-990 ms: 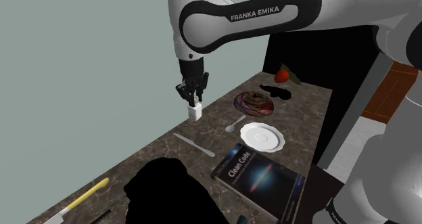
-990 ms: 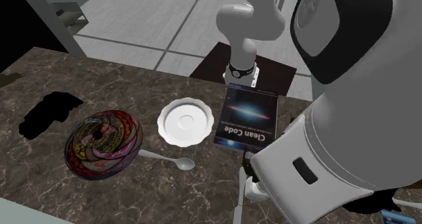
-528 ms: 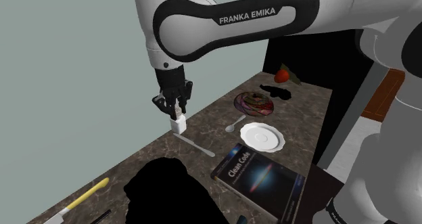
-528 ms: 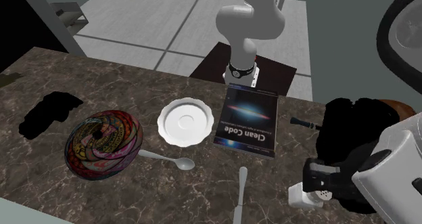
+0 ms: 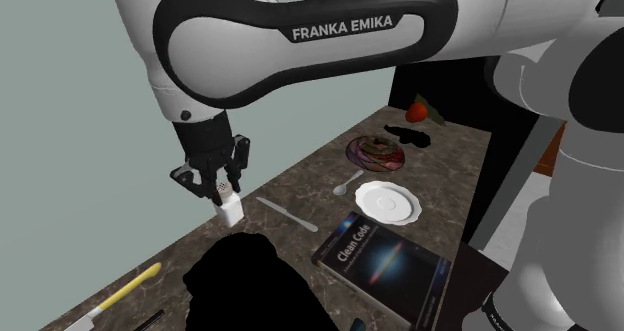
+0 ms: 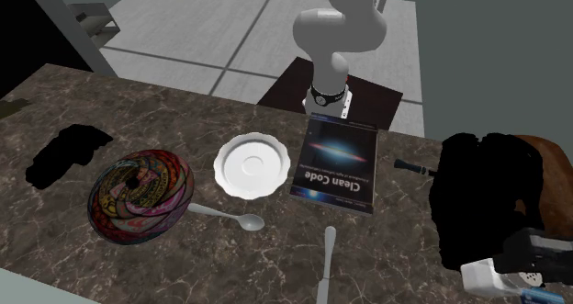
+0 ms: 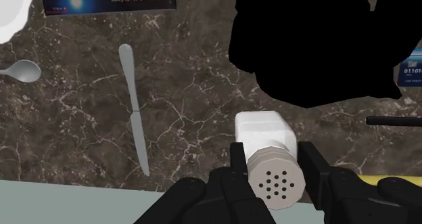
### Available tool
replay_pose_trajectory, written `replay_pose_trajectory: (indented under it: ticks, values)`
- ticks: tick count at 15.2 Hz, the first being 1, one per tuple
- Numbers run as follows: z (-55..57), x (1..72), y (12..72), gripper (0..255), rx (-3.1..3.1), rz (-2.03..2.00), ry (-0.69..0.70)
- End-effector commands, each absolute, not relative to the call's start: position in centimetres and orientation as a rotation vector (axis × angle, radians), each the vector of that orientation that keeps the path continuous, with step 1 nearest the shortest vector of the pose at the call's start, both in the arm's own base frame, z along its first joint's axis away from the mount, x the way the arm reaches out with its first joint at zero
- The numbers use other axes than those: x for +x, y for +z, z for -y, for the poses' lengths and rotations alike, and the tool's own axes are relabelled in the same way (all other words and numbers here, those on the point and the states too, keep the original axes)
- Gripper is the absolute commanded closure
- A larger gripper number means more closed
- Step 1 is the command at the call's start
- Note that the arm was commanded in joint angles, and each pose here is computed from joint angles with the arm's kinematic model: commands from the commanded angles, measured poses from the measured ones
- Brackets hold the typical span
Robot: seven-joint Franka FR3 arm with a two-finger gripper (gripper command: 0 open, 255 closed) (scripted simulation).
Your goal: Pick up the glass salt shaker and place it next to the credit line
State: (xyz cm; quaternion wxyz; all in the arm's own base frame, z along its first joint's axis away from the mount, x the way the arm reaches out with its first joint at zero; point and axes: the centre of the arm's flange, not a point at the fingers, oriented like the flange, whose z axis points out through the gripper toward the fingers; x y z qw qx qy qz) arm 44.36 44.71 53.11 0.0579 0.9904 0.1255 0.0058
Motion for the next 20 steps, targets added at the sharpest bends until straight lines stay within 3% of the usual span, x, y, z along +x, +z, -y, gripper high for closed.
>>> replay_pose_trajectory:
  ticks: [1, 9, 20]
  values:
    - [-47.2, 43.5, 53.1, 255, 3.002, -0.377, 0.017]
    - [-57.7, 39.5, 53.2, 255, 3.002, -0.377, 0.017]
    - [-57.7, 39.5, 47.4, 255, 3.002, -0.377, 0.017]
